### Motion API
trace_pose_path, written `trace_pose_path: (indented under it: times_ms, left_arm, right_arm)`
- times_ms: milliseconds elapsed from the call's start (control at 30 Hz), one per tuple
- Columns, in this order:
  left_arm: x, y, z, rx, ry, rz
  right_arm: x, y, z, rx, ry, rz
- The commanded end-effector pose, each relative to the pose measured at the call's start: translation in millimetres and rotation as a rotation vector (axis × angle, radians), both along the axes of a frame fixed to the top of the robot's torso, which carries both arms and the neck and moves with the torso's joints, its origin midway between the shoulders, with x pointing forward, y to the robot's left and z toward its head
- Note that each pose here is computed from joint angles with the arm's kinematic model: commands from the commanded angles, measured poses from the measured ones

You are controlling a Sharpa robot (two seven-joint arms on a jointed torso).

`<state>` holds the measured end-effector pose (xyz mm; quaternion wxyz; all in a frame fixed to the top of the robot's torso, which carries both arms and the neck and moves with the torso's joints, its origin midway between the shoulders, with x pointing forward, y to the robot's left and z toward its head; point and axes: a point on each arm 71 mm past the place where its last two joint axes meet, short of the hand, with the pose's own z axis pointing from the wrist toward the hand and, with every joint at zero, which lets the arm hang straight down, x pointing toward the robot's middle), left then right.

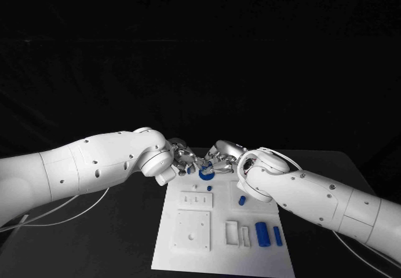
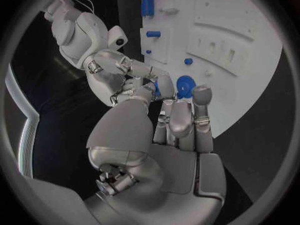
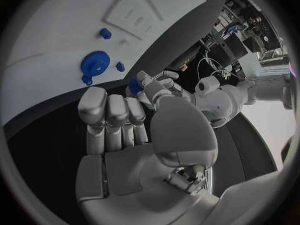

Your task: Assemble the parts on the task board

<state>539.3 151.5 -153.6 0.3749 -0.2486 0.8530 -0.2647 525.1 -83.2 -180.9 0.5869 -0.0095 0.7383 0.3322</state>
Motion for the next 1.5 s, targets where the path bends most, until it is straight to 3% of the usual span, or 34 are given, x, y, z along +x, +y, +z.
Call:
trace_pose_path:
  times_ms: [33,1133,1500]
  left_arm:
    - [-1.0,-5.6,1.9,-0.007,-0.009,-0.04]
    - [1.6,-2.8,0.1,0.043,-0.045,-0.031]
    - [1.0,1.6,-1.2,0.065,-0.062,-0.013]
  right_arm:
    - [-2.4,4,0.0,-0.01,0.001,0.022]
    - [1.1,-4,1.5,0.052,-0.009,-0.005]
    - [-0.4,-27,0.1,0.08,0.003,0.006]
